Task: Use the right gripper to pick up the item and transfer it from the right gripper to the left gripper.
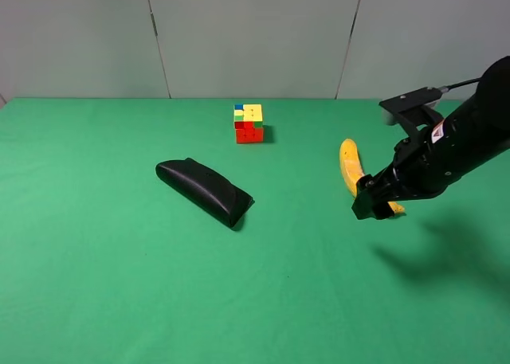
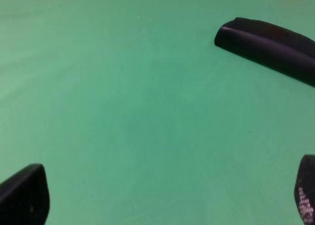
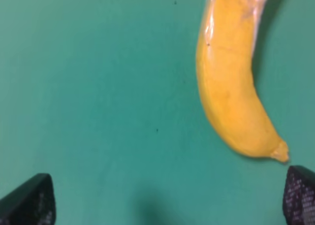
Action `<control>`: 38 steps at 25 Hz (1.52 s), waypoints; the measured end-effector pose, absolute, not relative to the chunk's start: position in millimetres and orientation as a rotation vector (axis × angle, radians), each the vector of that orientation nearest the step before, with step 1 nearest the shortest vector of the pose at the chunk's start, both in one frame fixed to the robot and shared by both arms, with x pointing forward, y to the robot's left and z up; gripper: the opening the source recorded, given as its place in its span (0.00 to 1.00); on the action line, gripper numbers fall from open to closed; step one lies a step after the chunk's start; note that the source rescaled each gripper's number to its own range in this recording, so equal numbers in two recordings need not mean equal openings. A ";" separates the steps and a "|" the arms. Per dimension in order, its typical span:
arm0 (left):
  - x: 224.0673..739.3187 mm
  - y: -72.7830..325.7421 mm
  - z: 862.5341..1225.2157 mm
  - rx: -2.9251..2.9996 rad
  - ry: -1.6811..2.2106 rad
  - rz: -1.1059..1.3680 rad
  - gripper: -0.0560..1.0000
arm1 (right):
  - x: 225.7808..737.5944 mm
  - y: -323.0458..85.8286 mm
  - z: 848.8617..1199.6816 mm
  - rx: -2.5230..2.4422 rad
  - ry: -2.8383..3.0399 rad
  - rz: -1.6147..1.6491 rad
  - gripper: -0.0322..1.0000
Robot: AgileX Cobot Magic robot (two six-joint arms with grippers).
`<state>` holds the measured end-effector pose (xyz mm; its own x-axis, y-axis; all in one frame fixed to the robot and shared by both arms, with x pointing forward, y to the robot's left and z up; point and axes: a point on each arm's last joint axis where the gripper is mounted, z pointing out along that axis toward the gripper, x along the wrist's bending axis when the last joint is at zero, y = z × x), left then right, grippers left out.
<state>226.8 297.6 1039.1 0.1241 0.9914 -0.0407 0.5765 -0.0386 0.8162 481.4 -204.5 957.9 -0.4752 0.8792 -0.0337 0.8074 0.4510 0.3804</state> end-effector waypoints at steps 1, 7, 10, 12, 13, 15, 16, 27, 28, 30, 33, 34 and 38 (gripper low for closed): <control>226.8 297.6 1039.1 1.702 1.535 0.751 1.00 | 484.4 -203.6 953.8 1.467 2.486 0.448 1.00; 226.8 297.6 1039.1 1.702 1.535 0.751 1.00 | 502.1 -198.6 937.7 1.439 2.523 0.379 1.00; 226.8 297.6 1039.1 1.702 1.535 0.751 1.00 | 509.3 -197.7 931.4 1.421 2.536 0.350 1.00; 226.8 297.6 1039.1 1.702 1.535 0.751 1.00 | 515.0 -199.5 927.7 1.431 2.535 0.336 1.00; 226.8 297.6 1039.1 1.702 1.535 0.751 1.00 | 517.7 -201.4 926.4 1.441 2.529 0.331 1.00; 226.8 297.6 1039.1 1.702 1.535 0.751 1.00 | 521.8 -206.1 922.0 1.466 2.521 0.316 1.00; 226.8 297.6 1039.1 1.702 1.535 0.751 1.00 | 523.2 -207.9 920.9 1.474 2.517 0.312 1.00; 226.8 297.6 1039.1 1.702 1.535 0.751 1.00 | 530.7 -215.1 900.6 1.517 2.509 0.284 1.00; 226.8 297.6 1039.1 1.702 1.535 0.751 1.00 | 531.6 -214.9 900.0 1.512 2.506 0.291 1.00; 226.8 297.6 1039.1 1.702 1.535 0.751 1.00 | 532.7 -214.7 900.1 1.500 2.500 0.301 1.00; 226.8 297.6 1039.1 1.702 1.535 0.751 1.00 | 534.5 -214.3 900.7 1.486 2.488 0.320 1.00; 226.8 297.6 1039.1 1.702 1.535 0.751 1.00 | 534.8 -214.2 900.8 1.485 2.485 0.324 1.00; 226.8 297.6 1039.1 1.702 1.535 0.751 1.00 | 536.7 -216.9 901.1 1.491 2.469 0.335 1.00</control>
<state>226.8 297.6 1039.1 0.1241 0.9914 -0.0407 0.5765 -0.0386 0.8162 536.7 -216.9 901.1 -0.4520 0.8881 -0.0838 0.8336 0.4540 0.3145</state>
